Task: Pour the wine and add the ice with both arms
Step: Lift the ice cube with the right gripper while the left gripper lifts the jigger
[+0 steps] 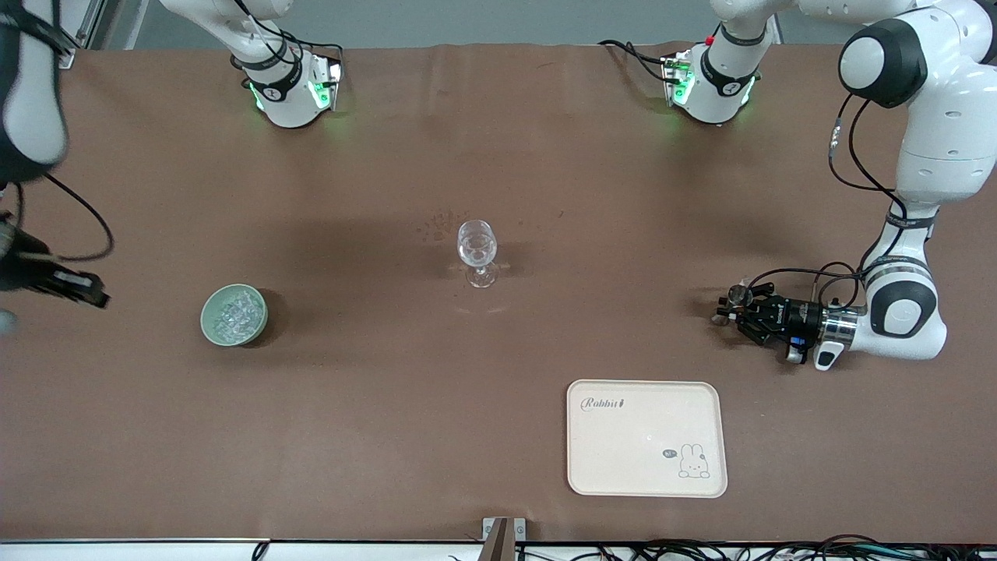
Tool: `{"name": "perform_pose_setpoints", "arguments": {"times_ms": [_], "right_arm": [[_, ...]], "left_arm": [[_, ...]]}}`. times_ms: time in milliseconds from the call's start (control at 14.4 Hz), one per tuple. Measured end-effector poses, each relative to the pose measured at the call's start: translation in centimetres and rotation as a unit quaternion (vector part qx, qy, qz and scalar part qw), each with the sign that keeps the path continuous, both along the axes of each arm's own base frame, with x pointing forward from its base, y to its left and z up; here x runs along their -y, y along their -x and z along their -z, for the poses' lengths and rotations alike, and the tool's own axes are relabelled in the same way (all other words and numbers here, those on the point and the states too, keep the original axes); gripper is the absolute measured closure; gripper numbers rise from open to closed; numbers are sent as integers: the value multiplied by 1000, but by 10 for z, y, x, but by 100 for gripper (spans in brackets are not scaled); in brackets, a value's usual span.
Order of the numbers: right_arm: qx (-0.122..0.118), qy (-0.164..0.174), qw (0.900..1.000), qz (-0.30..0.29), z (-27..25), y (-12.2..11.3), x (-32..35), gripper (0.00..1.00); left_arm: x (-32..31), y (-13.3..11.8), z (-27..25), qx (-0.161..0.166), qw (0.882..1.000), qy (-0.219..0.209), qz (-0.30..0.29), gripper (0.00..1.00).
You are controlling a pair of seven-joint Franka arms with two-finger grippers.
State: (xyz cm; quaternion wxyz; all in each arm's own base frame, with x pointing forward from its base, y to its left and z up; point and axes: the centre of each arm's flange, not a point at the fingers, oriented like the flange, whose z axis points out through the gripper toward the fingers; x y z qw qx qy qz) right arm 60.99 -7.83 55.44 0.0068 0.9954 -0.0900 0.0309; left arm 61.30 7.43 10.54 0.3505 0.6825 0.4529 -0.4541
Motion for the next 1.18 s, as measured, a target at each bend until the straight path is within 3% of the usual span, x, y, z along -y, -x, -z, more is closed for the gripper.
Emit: {"name": "perform_pose_setpoints", "arguments": {"times_ms": [209, 418, 905, 1184], "right_arm": [[-22, -4, 1000, 1, -72, 27, -3, 77], [-20, -5, 1000, 0, -106, 41, -5, 77], [-23, -6, 1000, -5, -104, 40, -11, 77], [-23, -7, 1000, -6, -104, 40, -12, 77]], "left_arm": [[5, -2, -3, 1, 1000, 6, 4, 79], [13, -5, -7, -4, 1000, 19, -3, 79], [51, -14, -23, -38, 998, 52, -10, 79], [97, -28, -63, -24, 997, 75, 12, 79]]}}
